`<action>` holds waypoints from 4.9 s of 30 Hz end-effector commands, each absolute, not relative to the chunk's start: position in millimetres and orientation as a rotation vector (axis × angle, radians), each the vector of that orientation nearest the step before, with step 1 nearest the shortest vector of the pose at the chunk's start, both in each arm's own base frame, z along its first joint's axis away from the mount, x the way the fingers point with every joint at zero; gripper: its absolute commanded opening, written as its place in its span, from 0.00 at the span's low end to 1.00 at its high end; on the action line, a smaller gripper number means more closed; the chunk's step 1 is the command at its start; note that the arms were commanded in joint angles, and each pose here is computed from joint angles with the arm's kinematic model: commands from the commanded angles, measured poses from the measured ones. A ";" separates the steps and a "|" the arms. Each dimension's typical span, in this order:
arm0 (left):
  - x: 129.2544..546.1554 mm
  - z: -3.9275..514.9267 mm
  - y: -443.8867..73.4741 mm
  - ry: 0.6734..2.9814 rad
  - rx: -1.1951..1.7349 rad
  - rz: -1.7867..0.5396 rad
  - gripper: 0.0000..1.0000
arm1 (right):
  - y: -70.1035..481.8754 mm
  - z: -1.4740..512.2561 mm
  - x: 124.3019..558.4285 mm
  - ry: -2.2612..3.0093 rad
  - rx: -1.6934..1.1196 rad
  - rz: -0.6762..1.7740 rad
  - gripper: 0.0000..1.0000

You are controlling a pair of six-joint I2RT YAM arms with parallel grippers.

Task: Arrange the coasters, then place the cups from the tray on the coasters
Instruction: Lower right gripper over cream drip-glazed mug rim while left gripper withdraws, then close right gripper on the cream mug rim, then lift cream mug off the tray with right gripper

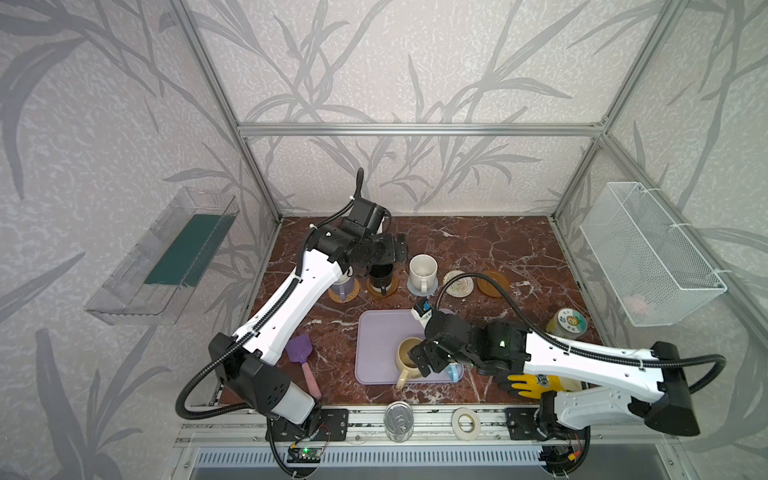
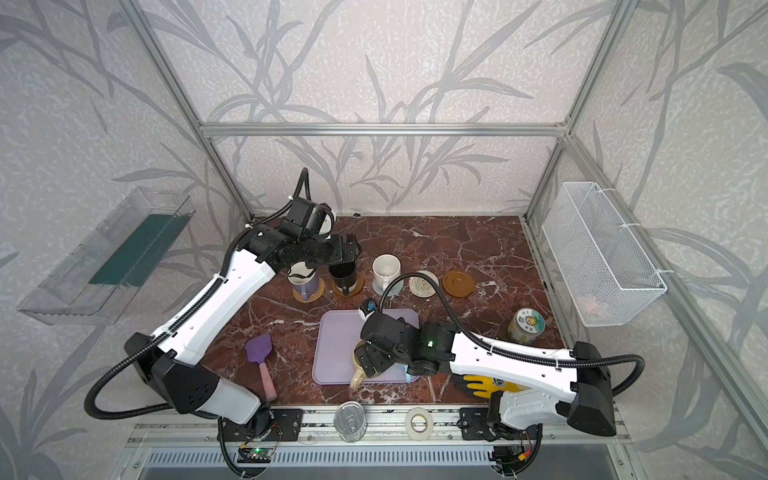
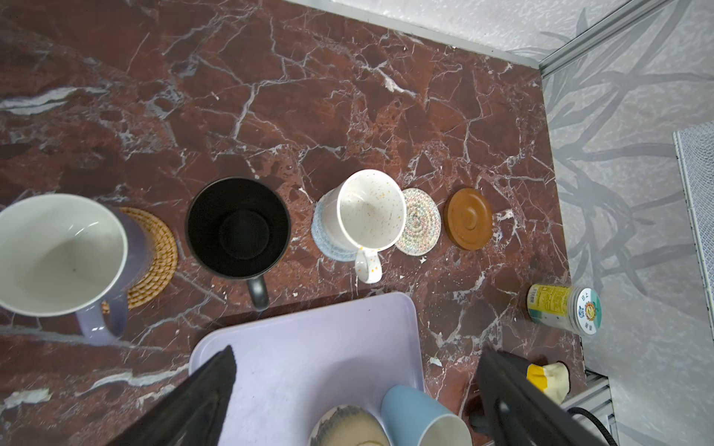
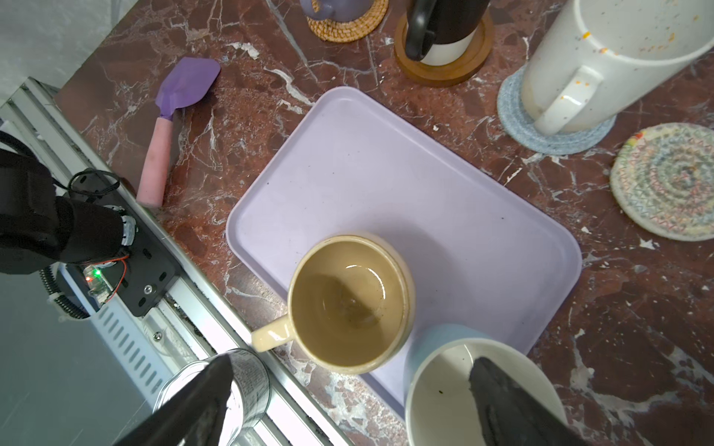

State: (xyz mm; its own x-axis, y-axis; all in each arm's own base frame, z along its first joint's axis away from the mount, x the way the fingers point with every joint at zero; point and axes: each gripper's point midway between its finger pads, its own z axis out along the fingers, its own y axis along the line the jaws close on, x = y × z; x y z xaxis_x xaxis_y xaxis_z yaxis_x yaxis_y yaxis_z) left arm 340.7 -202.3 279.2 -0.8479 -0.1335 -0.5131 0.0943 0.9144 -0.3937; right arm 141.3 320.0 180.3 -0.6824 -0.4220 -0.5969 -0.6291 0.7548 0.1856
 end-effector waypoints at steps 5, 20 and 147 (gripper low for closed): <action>307.0 257.0 -182.4 2.599 -0.070 -0.572 0.97 | 331.4 164.7 104.5 2.488 -0.939 0.498 0.83; 263.5 217.8 -168.8 2.671 -0.201 -0.636 0.96 | 348.6 136.1 81.5 2.574 -1.098 0.529 0.64; 201.0 109.3 -113.8 2.757 -0.750 -0.621 0.22 | 360.7 91.5 130.8 2.930 -0.872 -0.175 0.95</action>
State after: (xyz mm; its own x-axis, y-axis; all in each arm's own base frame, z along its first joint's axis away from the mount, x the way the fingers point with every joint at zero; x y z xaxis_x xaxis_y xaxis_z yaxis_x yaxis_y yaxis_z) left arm 203.2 -117.8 110.1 -0.8590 -0.5030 -0.0952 -0.4118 0.7894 -0.4552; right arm 128.5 378.2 96.5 -0.8220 -0.5613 -0.0959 -0.5607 0.8273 -0.0356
